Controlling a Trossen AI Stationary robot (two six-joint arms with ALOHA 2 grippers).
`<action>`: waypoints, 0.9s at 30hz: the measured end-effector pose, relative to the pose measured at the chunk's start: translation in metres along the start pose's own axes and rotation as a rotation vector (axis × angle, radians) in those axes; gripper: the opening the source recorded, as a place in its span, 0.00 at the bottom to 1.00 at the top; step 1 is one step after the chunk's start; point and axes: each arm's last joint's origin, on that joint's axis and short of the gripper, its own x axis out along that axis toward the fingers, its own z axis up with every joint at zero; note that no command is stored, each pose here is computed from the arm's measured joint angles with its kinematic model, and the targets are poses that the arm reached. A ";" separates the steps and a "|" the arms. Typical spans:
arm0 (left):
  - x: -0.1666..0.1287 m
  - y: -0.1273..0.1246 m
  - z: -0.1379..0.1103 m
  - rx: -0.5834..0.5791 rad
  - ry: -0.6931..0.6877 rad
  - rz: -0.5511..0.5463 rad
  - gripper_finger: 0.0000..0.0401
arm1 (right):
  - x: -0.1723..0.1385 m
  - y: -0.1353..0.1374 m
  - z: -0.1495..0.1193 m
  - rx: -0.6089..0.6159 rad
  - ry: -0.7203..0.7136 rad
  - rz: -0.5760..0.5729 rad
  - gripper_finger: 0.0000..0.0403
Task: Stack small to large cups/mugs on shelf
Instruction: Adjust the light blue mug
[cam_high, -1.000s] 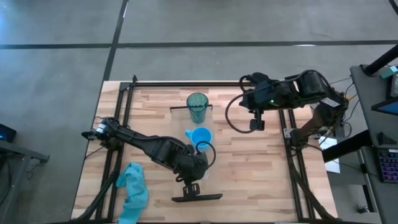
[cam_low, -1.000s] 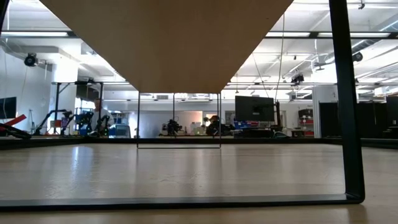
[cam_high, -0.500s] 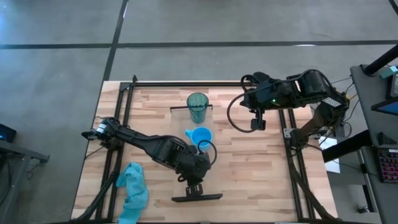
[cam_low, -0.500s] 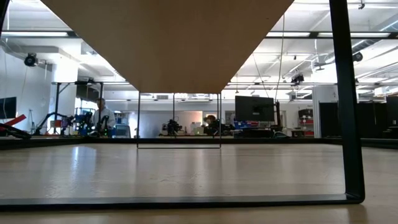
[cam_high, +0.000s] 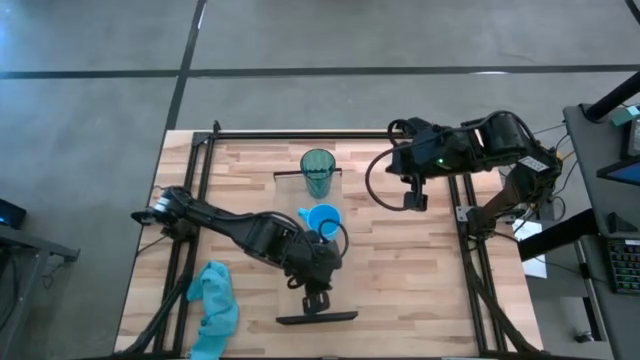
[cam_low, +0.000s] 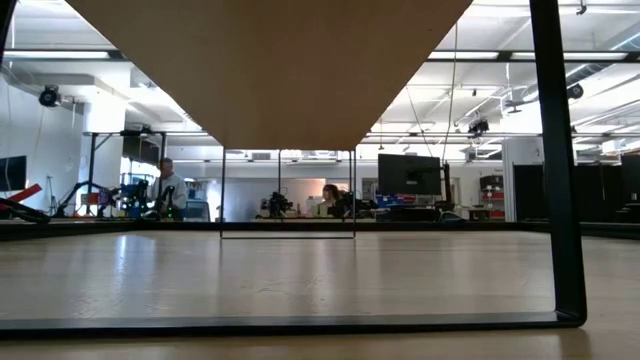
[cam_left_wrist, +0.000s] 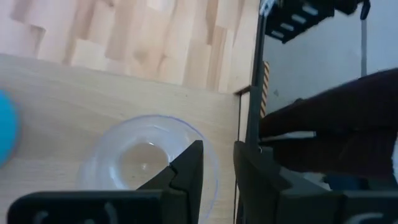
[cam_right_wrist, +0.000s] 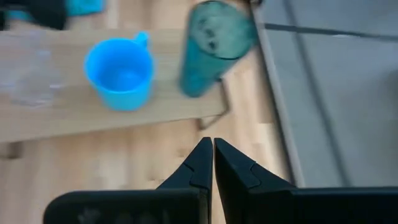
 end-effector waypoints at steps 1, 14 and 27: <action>-0.003 0.001 0.001 -0.002 -0.013 0.006 0.19 | 0.000 0.001 0.000 0.008 0.001 0.037 0.02; -0.056 0.025 0.010 0.116 -0.201 0.225 0.04 | 0.048 0.029 -0.008 -0.002 0.149 0.119 0.02; -0.049 0.058 0.015 0.109 -0.100 0.348 0.00 | 0.116 0.053 -0.011 0.050 0.091 0.121 0.02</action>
